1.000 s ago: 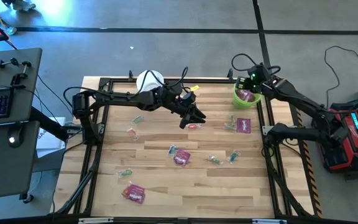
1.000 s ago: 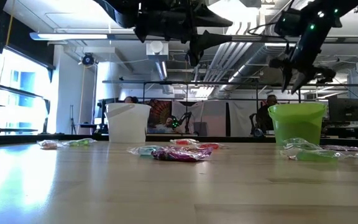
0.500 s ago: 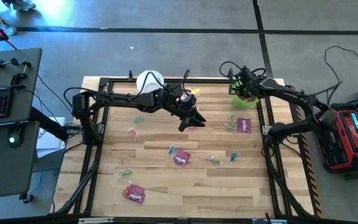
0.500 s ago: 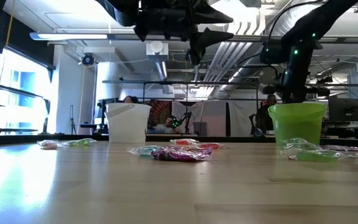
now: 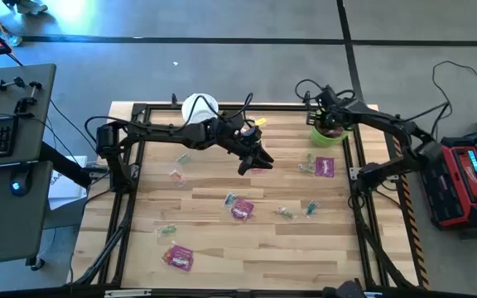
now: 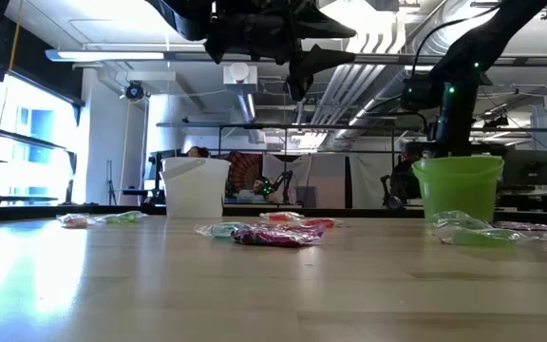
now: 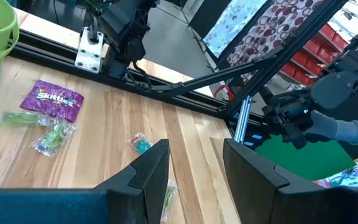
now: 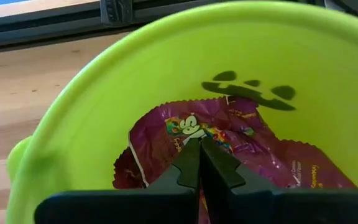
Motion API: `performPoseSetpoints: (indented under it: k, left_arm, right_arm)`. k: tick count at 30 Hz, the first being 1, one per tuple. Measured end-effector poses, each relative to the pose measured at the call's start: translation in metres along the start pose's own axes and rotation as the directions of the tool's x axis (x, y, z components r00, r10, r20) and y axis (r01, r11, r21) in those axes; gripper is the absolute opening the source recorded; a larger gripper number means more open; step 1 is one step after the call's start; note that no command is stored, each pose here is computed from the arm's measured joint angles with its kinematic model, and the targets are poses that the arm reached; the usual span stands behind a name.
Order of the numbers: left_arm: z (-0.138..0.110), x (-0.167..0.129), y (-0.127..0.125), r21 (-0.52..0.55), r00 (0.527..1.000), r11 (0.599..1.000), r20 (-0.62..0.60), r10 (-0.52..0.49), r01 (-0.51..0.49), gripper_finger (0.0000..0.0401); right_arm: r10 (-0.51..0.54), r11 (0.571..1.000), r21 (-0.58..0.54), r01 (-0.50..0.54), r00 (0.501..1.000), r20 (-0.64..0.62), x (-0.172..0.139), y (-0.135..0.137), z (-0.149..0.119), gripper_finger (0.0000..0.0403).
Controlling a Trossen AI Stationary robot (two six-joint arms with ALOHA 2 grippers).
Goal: Sort candy by brand, put in halloween buckets
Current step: Put the violet candy into the green bucket, then adjust the green bucket
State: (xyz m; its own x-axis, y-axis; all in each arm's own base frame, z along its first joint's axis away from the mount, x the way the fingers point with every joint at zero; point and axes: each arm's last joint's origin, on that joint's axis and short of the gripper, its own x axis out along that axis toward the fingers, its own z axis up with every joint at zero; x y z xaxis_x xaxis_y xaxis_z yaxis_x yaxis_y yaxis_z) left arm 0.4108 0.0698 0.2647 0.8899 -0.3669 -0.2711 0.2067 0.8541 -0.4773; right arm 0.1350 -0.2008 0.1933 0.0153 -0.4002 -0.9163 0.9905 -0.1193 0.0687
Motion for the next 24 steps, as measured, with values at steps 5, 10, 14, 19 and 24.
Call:
performPoseSetpoints:
  k: [5,10,14,19,24]
  left_arm:
    - [0.001,-0.002,0.004,0.014,1.0,1.0,0.005,0.009,-0.009,0.0145]
    - [0.006,-0.01,0.006,0.022,1.0,0.999,0.015,0.023,-0.023,0.0145]
    - [0.01,-0.017,0.001,0.069,1.0,0.997,0.011,0.029,-0.03,0.0145]
    - [0.013,-0.027,-0.007,0.135,0.998,0.989,-0.014,0.066,-0.063,0.0145]
    - [0.016,-0.041,-0.016,0.173,0.994,0.981,-0.049,0.099,-0.089,0.0145]
  right_arm:
    - [0.022,0.999,-0.027,-0.022,1.0,0.02,-0.01,-0.004,0.0,0.0]
    - [0.069,0.997,-0.051,-0.066,0.996,0.048,-0.032,-0.012,-0.003,0.0]
    - [0.105,0.993,-0.065,-0.101,0.993,0.054,-0.05,-0.018,-0.009,0.0]
    - [0.137,0.989,-0.081,-0.127,0.983,0.124,-0.065,-0.016,-0.015,0.0]
    - [0.154,0.987,-0.064,-0.145,0.97,0.188,-0.056,-0.005,-0.005,0.0]
